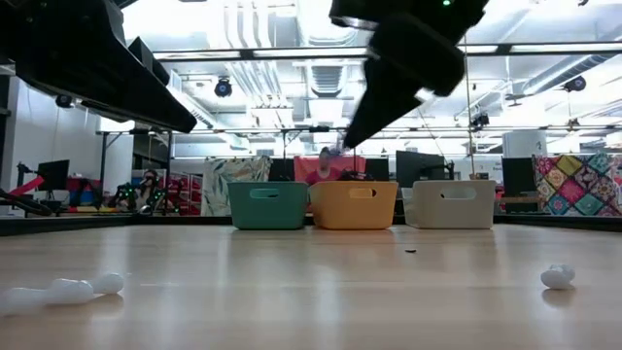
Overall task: Sort Halloween decoration
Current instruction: Put the purple spider toy into the gray bin
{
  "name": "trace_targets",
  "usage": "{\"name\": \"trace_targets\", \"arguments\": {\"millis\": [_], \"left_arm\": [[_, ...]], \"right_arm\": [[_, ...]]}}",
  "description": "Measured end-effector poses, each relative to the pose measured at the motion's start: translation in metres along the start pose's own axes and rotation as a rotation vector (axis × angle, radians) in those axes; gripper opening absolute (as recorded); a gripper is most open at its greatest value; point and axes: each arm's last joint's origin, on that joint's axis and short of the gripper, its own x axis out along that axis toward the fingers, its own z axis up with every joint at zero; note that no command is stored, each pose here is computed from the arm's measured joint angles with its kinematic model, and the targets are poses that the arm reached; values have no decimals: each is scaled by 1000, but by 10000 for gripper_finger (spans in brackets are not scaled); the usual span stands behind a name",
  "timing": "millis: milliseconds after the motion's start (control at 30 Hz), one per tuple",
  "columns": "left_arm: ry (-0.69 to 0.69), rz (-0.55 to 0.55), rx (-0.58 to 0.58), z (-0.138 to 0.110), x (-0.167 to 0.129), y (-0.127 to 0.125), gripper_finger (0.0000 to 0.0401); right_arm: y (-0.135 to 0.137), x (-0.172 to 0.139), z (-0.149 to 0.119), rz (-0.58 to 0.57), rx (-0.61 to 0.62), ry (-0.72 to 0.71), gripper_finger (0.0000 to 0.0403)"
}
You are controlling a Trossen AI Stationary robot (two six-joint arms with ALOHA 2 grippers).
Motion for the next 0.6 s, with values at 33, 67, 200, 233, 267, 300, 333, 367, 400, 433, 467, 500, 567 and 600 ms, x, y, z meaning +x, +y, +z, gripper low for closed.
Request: {"name": "trace_targets", "arguments": {"millis": [33,67,200,233,267,300,333,367,400,433,467,500,567,600], "left_arm": [[-1,0,-2,0,0,0,41],[-1,-1,-2,0,0,0,41],[-2,-1,-4,0,0,0,41],[-2,-1,-4,0,0,0,41],[-2,-1,-4,0,0,0,41],[-2,-1,-4,0,0,0,41],[-3,-2,-4,1,0,0,41],[-3,-2,-3,1,0,0,41],[-5,-1,-4,1,0,0,41],[-8,3,-4,1,0,0,41],[-12,11,-2,1,0,0,41],[-16,16,-2,1,0,0,41],[-17,19,2,1,0,0,41],[-17,19,5,1,0,0,41]], "right_arm": [[-8,-5,-1,-30,-7,19,8],[-16,-9,-1,-59,-8,35,8],[-57,-28,-3,-195,-5,106,8],[-69,-33,-4,-223,4,123,8],[-81,-37,-5,-246,12,146,8],[-93,-40,-5,-264,30,159,8],[-106,-44,-6,-281,56,166,8],[-118,-47,-7,-298,80,179,8],[-131,-49,-9,-316,100,194,8],[-144,-51,-10,-332,131,197,8],[-157,-53,-11,-343,160,200,8],[-170,-54,-13,-351,189,209,8],[-197,-56,-20,-354,250,230,8],[-210,-56,-24,-358,283,244,8]]}}
